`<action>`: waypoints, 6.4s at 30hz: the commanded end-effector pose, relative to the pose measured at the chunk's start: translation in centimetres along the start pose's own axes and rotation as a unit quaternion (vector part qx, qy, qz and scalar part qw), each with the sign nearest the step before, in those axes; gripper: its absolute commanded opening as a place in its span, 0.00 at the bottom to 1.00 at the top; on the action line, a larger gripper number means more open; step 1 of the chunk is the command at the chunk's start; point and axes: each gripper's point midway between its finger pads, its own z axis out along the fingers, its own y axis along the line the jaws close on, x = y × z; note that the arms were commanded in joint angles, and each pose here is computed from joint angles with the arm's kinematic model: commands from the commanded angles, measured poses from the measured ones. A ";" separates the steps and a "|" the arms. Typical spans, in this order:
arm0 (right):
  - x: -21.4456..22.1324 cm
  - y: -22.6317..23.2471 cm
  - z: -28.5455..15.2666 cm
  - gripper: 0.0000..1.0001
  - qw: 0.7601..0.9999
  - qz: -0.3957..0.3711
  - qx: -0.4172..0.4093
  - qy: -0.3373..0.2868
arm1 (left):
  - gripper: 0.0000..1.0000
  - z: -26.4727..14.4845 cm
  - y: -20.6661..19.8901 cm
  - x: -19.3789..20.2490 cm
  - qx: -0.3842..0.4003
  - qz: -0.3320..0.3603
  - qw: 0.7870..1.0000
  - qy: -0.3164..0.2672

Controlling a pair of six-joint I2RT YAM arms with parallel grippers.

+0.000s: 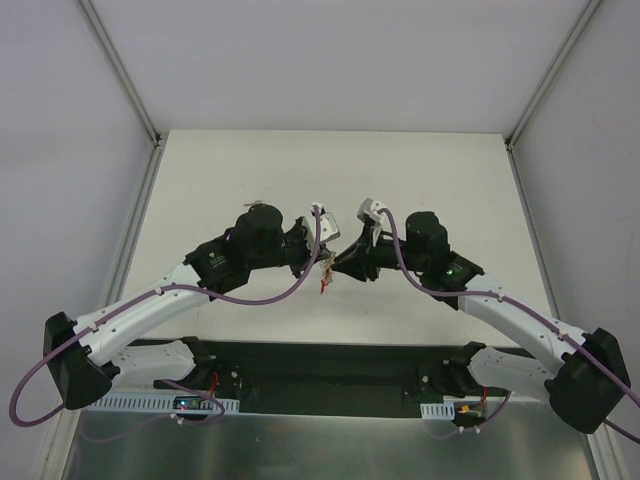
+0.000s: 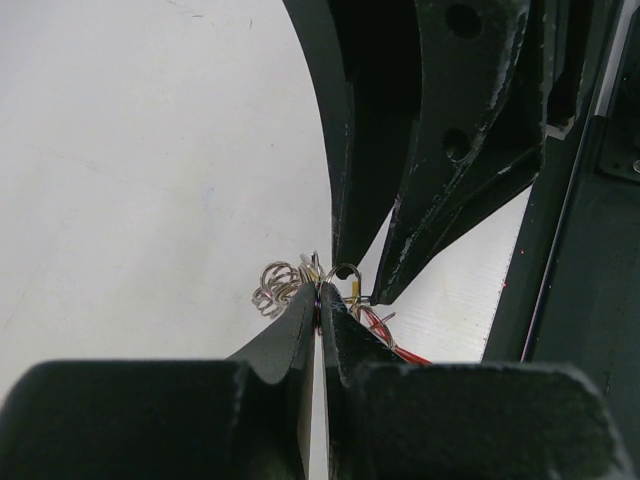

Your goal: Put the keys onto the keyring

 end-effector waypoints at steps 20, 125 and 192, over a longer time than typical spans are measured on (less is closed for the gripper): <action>-2.6 1.3 0.2 0.01 0.998 -0.055 -0.031 -0.020 | 0.00 -0.3 1.5 -1.6 -0.040 -0.014 0.999 -0.033; -3.3 1.0 -1.5 0.01 0.984 -0.155 -0.072 0.047 | 0.13 -3.0 -0.9 -3.1 0.012 0.050 0.991 -0.122; 13.2 -14.6 -18.5 0.99 0.773 0.247 0.583 -0.028 | 0.19 16.0 -9.3 14.8 0.208 -0.007 0.942 0.265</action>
